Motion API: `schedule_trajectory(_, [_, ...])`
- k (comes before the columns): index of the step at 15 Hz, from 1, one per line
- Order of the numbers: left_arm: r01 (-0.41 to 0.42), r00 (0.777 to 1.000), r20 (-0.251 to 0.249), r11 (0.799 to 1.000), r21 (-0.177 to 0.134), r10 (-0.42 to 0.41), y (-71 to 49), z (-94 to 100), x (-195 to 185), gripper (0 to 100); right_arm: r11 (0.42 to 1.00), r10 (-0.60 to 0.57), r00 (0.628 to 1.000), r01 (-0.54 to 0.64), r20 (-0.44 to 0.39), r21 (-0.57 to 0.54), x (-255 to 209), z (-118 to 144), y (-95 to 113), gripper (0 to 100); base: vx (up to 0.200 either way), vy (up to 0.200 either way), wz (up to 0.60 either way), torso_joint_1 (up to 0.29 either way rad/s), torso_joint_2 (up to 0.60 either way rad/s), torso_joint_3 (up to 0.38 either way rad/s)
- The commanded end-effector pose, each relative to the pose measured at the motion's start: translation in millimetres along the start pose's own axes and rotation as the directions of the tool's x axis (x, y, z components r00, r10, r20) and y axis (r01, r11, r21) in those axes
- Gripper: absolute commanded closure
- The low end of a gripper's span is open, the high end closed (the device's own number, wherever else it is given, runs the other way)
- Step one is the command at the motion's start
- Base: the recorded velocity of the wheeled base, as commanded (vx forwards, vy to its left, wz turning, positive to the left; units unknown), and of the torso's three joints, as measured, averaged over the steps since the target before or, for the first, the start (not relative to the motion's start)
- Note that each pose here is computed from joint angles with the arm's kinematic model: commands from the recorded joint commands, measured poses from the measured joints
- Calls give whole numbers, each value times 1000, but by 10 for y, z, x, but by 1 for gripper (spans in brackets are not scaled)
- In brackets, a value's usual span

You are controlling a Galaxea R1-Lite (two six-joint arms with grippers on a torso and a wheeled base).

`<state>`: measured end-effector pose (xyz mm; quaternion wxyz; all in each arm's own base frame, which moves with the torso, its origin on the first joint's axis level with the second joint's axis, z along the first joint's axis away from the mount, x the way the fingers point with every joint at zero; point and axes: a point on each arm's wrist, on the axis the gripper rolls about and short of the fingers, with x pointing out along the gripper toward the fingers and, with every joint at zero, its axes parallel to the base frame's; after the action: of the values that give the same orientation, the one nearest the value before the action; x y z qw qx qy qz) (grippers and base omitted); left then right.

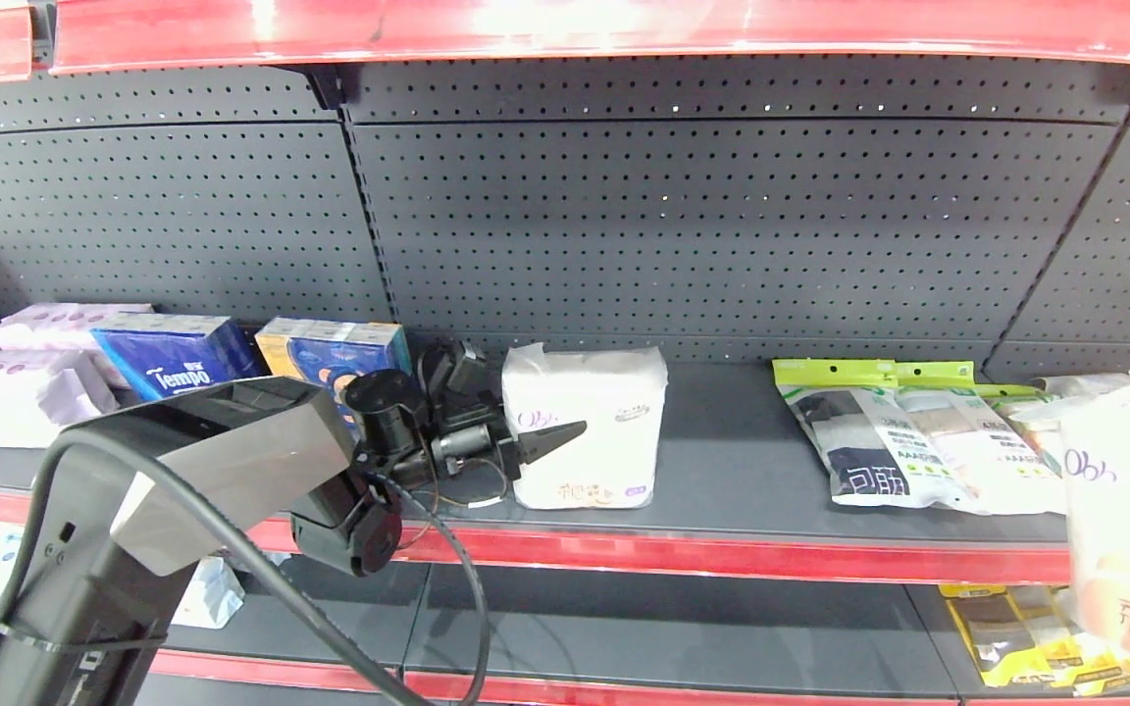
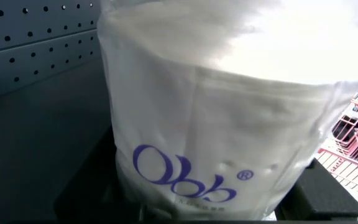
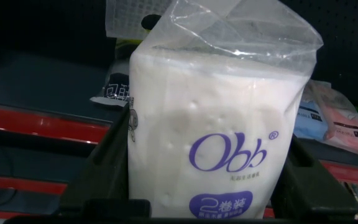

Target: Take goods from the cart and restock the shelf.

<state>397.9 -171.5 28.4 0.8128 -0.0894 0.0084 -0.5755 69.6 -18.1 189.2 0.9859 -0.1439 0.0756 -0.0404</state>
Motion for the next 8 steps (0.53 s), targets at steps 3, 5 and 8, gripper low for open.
schedule_trajectory(3, [24, 1000, -15, 1000, 8, -23, 1, -45, -3, 100, 1000, 0, 1000, 0, 0, -1, -2, -3, 2, 100, 0, 0, 0, 0, 0, 0])
schedule_trajectory(5, [66, 997, -30, 998, 24, -66, 11, -87, -4, 100, 1000, 1, 1000, -1, -1, 0, -4, -10, 5, 100, 0, 0, 0, 0, 0, 0])
schedule_trajectory(8, [68, 997, -32, 997, 32, -67, 20, -102, -8, 100, 1000, 1, 1000, -1, -3, 0, -1, -11, 4, 100, 0, 0, 0, 0, 0, 0])
